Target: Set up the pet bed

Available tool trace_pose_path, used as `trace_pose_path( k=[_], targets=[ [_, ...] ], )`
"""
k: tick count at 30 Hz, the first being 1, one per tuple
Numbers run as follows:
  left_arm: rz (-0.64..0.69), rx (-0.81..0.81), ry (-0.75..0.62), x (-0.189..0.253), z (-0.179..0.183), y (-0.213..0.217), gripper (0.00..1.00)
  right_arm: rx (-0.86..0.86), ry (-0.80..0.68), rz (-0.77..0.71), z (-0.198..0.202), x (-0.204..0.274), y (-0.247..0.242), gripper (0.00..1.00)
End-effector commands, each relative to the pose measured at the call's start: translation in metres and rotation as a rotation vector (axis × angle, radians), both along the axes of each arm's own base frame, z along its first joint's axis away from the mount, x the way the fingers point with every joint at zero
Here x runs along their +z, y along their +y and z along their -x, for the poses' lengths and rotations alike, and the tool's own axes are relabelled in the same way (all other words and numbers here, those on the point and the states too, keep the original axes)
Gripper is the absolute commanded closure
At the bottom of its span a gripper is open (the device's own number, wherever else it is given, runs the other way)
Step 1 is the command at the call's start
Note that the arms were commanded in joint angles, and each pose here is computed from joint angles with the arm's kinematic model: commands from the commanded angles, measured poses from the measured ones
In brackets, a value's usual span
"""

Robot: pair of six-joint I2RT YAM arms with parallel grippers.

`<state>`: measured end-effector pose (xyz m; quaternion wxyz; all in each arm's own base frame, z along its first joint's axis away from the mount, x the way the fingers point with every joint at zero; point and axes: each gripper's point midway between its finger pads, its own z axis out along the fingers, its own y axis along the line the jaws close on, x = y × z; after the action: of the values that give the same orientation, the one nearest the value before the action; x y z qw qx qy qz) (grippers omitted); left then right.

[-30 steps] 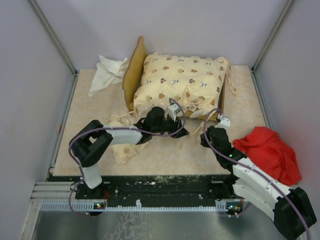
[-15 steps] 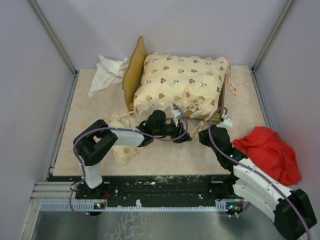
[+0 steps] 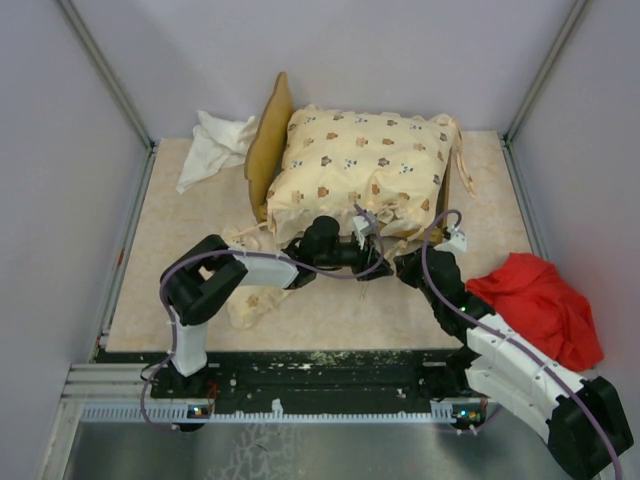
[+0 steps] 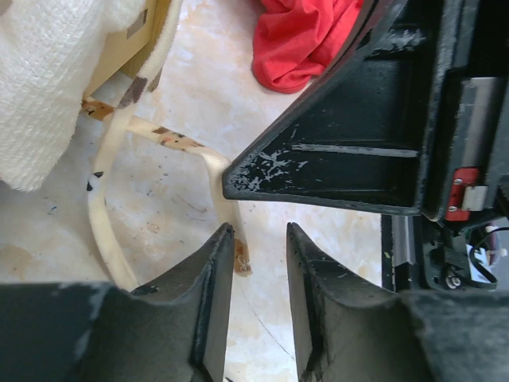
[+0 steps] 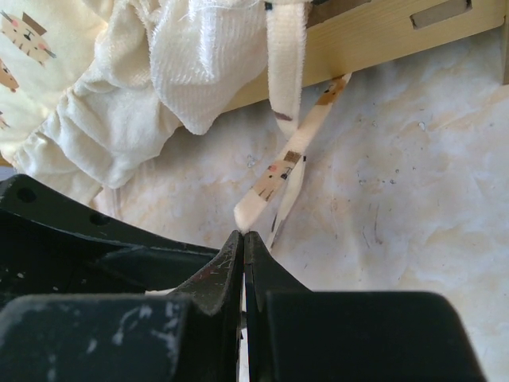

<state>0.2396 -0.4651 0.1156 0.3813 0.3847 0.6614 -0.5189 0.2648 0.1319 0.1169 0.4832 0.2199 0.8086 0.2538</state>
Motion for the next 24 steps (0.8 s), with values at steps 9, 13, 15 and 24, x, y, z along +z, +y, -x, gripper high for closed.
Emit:
trace_pose_path(
  k=[9, 13, 15, 24],
  targets=[
    [0.072, -0.043, -0.05, 0.016, 0.002, -0.012, 0.6, -0.031, -0.071, -0.084, -0.011, 0.035, 0.005, 1.0],
    [0.073, -0.041, -0.049, 0.011, 0.002, -0.012, 0.58, -0.04, -0.074, -0.098, -0.011, 0.037, 0.004, 1.0],
    [0.059, -0.025, -0.047, 0.006, -0.002, -0.012, 0.58, -0.043, -0.073, -0.105, -0.011, 0.038, 0.004, 1.0],
    [0.028, 0.003, -0.072, -0.005, -0.008, -0.01, 0.55, -0.062, -0.068, -0.132, -0.011, 0.039, 0.004, 1.0]
  ],
)
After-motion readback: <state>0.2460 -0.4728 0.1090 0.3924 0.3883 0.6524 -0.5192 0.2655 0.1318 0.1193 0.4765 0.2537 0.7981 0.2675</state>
